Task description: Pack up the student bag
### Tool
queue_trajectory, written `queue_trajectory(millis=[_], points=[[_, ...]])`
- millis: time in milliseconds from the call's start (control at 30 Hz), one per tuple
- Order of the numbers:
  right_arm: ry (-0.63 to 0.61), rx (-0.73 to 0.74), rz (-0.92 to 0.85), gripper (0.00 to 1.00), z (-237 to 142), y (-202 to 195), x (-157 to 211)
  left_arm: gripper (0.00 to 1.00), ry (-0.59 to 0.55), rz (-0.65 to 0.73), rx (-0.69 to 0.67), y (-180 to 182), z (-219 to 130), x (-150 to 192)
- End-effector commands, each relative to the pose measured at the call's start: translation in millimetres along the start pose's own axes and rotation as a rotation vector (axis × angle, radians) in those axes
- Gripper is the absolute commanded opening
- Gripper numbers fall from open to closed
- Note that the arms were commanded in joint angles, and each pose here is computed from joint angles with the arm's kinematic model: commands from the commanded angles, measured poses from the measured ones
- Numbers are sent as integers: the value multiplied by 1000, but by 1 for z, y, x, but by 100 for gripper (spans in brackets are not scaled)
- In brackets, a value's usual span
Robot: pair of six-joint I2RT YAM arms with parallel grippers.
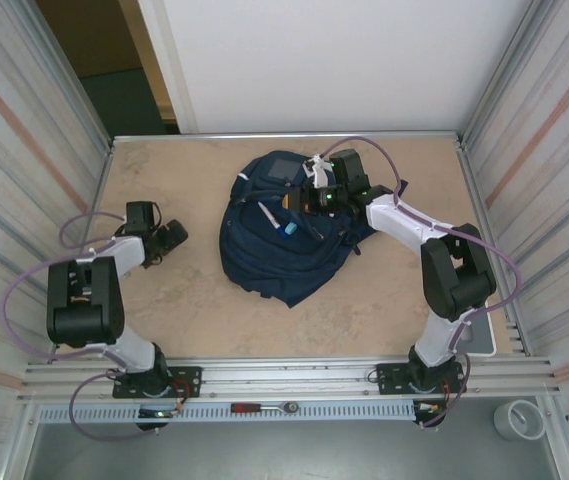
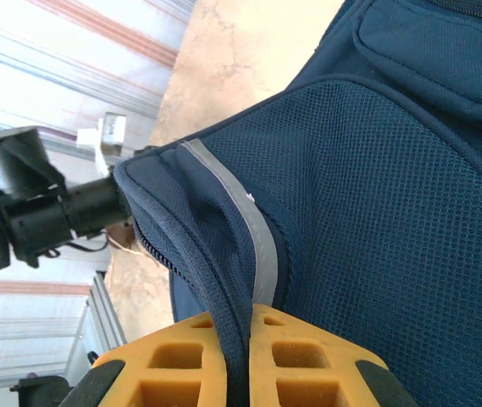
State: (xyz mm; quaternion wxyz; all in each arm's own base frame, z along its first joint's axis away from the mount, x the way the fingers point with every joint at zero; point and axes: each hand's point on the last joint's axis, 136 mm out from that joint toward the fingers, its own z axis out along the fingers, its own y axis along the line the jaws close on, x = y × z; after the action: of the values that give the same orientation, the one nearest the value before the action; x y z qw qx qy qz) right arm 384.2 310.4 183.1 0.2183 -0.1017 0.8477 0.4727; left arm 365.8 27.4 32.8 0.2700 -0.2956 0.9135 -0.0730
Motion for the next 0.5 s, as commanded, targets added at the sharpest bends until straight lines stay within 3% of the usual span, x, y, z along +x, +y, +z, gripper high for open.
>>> queue_trajectory(millis=[0,200,467], points=[[-17,-3,29,4,-2,-9,-6,92,-24,-26,27,-10,3,-15],[-19,1,35,4,-3,-12,-7,91,-37,-25,35,-19,9,-29],[-19,4,41,4,-3,-16,-7,72,-8,-10,55,-29,20,-36]])
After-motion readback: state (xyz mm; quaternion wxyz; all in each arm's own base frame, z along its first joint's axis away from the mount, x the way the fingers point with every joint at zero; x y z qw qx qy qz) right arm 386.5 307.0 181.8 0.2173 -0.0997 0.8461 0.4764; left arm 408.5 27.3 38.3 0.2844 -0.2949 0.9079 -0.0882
